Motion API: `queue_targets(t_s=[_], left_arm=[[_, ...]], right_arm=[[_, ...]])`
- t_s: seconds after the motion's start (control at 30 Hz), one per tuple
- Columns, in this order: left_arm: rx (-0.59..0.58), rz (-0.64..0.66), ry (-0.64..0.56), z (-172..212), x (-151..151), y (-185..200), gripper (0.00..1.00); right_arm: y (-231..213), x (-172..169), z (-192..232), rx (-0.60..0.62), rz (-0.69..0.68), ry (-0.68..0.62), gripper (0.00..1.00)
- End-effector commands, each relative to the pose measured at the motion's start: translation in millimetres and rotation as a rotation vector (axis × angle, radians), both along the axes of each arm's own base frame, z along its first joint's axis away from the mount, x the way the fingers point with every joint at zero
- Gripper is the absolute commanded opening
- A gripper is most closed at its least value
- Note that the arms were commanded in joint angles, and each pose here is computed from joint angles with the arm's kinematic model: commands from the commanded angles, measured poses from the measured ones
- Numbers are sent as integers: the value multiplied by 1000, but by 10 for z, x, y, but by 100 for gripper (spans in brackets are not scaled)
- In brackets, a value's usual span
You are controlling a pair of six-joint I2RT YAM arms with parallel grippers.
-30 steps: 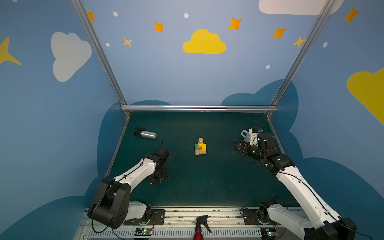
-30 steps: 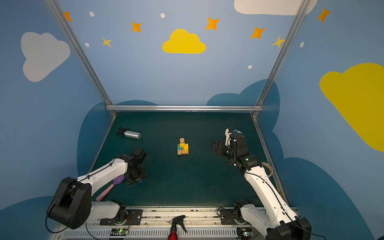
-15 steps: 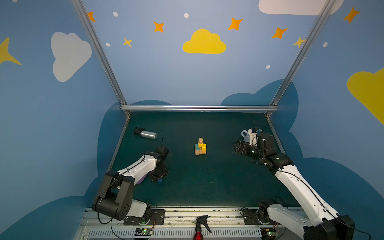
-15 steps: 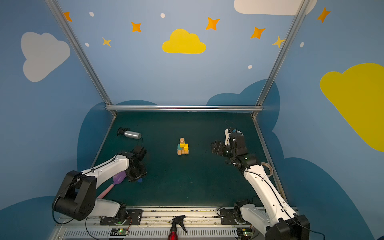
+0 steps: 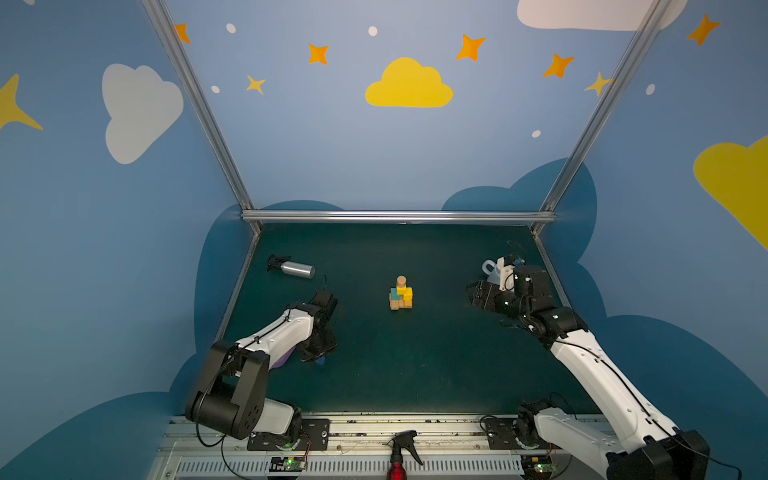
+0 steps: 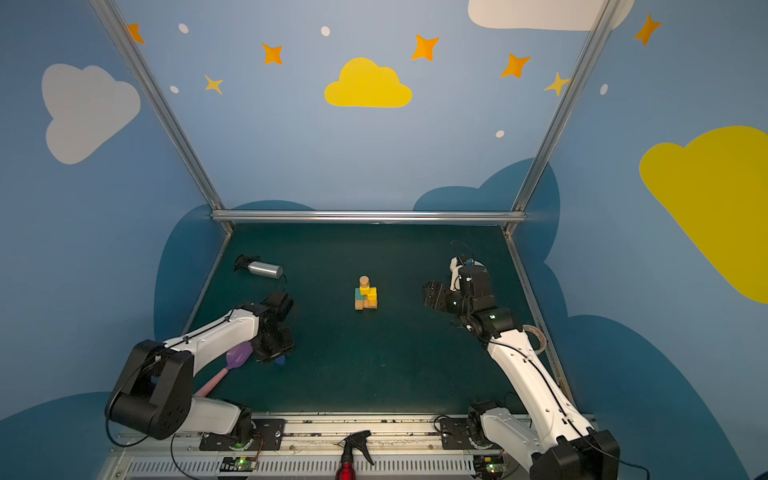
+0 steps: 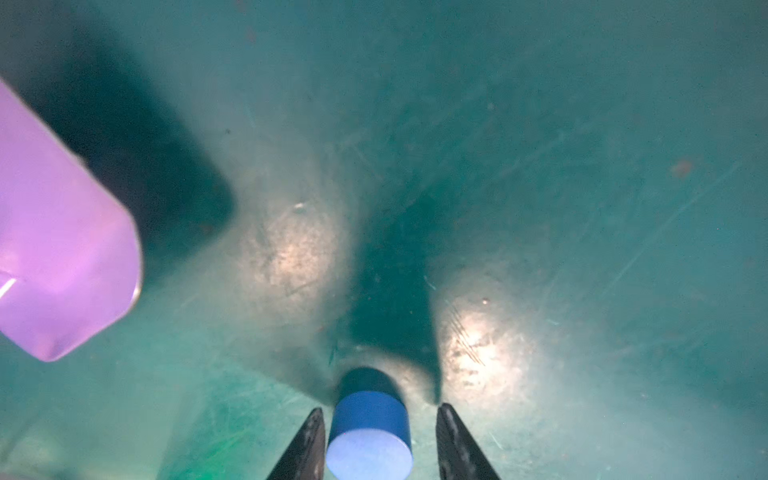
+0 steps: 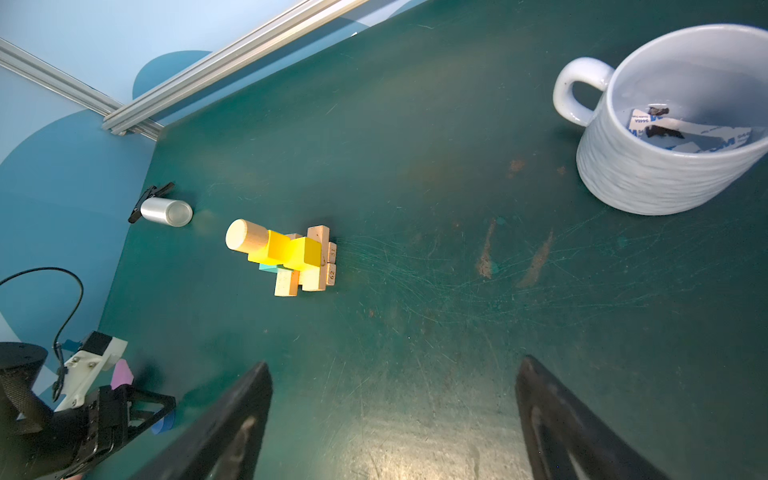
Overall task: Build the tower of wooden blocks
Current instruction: 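Close the left gripper on the blue cylinder and lift it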
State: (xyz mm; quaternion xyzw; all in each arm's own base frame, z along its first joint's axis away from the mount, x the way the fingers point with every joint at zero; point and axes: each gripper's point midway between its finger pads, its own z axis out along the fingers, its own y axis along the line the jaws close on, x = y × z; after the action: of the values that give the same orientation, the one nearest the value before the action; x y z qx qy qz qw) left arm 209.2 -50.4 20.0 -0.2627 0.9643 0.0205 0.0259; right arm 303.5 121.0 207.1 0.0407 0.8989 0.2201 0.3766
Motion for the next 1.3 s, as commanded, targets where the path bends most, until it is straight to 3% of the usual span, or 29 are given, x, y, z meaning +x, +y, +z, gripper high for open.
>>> queue_targets(t_s=[0.0, 0.9, 1.27], left_arm=[[12, -8, 38, -23, -90, 37, 46], [4, -13, 73, -42, -150, 18, 31], [-12, -26, 34, 150, -57, -16, 15]], right_arm=[[-19, -20, -23, -7, 1, 3, 90], [-41, -20, -35, -6, -5, 5, 90], [-35, -11, -41, -1, -4, 9, 90]])
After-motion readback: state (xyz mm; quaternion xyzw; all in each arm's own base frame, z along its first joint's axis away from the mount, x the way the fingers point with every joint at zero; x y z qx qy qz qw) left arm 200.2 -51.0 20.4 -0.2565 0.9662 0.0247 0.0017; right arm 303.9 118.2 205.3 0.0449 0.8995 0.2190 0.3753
